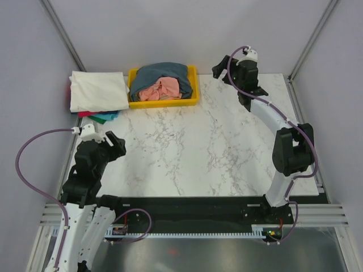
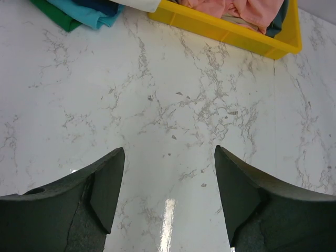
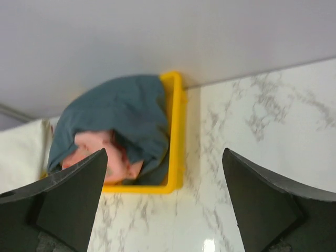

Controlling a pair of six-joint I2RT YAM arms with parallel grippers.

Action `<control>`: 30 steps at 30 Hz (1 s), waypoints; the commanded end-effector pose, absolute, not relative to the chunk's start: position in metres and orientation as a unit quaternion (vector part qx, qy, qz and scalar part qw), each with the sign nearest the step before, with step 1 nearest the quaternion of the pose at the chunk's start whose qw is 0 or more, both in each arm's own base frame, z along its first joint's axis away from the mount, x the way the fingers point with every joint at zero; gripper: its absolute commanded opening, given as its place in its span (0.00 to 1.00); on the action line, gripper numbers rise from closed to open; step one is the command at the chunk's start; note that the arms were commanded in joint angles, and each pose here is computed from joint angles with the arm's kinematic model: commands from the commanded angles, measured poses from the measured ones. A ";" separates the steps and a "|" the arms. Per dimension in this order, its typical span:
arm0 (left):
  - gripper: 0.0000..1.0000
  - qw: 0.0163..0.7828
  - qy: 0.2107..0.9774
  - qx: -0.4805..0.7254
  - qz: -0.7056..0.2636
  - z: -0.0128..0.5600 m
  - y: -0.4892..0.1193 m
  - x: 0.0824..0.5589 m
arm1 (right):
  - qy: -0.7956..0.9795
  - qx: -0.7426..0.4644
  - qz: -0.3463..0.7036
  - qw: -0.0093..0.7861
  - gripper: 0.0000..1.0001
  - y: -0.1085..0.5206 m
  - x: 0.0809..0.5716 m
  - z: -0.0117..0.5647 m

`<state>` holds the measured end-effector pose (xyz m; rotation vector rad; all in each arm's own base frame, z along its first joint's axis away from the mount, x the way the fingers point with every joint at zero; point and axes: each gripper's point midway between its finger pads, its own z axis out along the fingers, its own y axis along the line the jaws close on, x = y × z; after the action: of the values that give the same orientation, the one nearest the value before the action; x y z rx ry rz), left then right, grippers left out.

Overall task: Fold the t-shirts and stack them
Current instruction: Grab the tshirt from the pile

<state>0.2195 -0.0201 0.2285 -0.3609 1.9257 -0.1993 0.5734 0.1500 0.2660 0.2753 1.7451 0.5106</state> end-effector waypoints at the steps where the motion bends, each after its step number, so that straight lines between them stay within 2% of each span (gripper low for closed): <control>1: 0.76 0.566 0.808 -0.138 -0.085 0.235 -0.022 0.225 | 0.792 0.083 0.268 0.542 0.98 0.179 0.535 0.223; 5: 0.76 0.566 0.808 -0.135 -0.090 0.236 -0.024 0.225 | 0.803 0.047 0.275 0.526 0.98 0.186 0.518 0.221; 10: 0.76 0.568 0.807 -0.134 -0.093 0.237 -0.025 0.225 | 0.790 -0.006 0.309 0.529 0.98 0.221 0.520 0.227; 18: 0.76 0.563 0.810 -0.131 -0.096 0.234 -0.027 0.228 | 0.792 -0.034 0.307 0.527 0.98 0.276 0.571 0.197; 19: 0.76 0.564 0.810 -0.132 -0.095 0.235 -0.026 0.228 | 0.799 -0.035 0.301 0.519 0.98 0.280 0.578 0.178; 22: 0.76 0.560 0.812 -0.133 -0.095 0.233 -0.026 0.229 | 0.790 -0.039 0.301 0.532 0.95 0.293 0.598 0.180; 24: 0.76 0.557 0.814 -0.134 -0.095 0.231 -0.027 0.230 | 0.793 -0.040 0.292 0.533 0.94 0.301 0.614 0.168; 25: 0.76 0.555 0.815 -0.133 -0.095 0.230 -0.027 0.231 | 0.804 -0.038 0.284 0.521 0.94 0.304 0.621 0.144; 26: 0.76 0.555 0.816 -0.134 -0.095 0.230 -0.027 0.230 | 0.796 -0.037 0.287 0.532 0.93 0.307 0.629 0.156; 28: 0.76 0.552 0.818 -0.133 -0.095 0.229 -0.027 0.231 | 0.800 -0.031 0.278 0.531 0.92 0.310 0.640 0.134; 30: 0.76 0.552 0.818 -0.133 -0.095 0.228 -0.027 0.232 | 0.789 -0.032 0.275 0.548 0.91 0.315 0.651 0.141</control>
<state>0.2258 -0.0254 0.2212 -0.3489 1.9621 -0.2183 0.6340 0.3097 0.1181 -0.0692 1.9473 0.6854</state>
